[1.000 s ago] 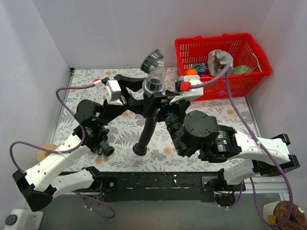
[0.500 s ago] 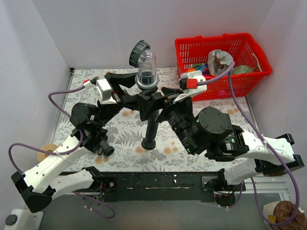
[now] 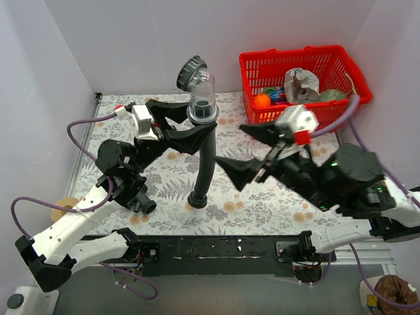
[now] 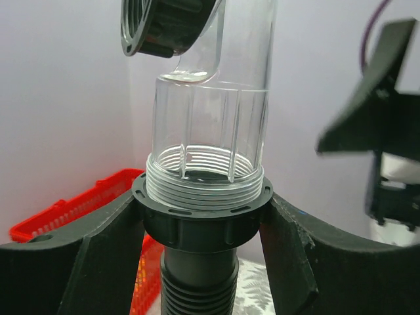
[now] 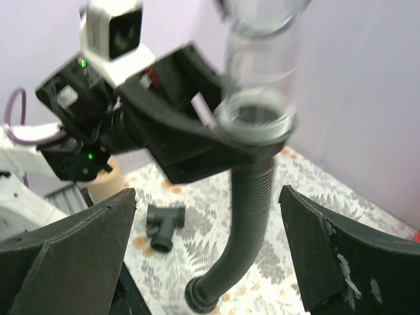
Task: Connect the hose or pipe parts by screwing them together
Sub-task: Install the adaptor on the pipeline.
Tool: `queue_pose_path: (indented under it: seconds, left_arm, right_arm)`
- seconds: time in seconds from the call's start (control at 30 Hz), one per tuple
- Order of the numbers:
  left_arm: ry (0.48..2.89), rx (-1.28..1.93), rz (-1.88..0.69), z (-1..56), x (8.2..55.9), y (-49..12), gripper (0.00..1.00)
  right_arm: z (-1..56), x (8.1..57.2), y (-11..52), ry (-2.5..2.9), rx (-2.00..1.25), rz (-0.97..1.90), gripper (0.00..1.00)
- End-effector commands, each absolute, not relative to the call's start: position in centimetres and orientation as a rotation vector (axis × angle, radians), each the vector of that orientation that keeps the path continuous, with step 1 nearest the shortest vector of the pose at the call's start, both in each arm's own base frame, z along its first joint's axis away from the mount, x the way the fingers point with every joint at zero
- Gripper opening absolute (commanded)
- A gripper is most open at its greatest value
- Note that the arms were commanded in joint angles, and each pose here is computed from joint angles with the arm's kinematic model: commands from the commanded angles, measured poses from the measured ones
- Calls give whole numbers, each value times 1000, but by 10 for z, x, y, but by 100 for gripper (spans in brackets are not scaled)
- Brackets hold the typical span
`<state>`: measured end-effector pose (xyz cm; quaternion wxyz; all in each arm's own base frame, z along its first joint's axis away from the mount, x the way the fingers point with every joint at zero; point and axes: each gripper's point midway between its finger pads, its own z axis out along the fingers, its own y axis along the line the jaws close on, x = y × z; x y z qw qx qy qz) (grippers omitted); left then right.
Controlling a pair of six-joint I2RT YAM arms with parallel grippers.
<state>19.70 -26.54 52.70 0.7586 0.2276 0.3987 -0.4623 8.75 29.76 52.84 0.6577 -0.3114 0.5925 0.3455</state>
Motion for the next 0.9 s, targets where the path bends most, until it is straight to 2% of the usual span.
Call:
queue_pose_path:
  seconds: [0.0,0.3,0.53,0.87]
  left_arm:
    - [758,642,-1167,547,145,-265,0]
    - [724,929,-1406,530,92,-281,0]
    - [723,970,-1472,536,82,-281,0]
    - [733,1037,-1555,537,66,-279,0]
  right_arm:
    - [583,95,248,1207,-613,810,98]
    - [598,92,262,1159,-712,746,98]
    - [594,71,260,1123,-779,879,98]
    - [591,62,272,1069,-821,908,98]
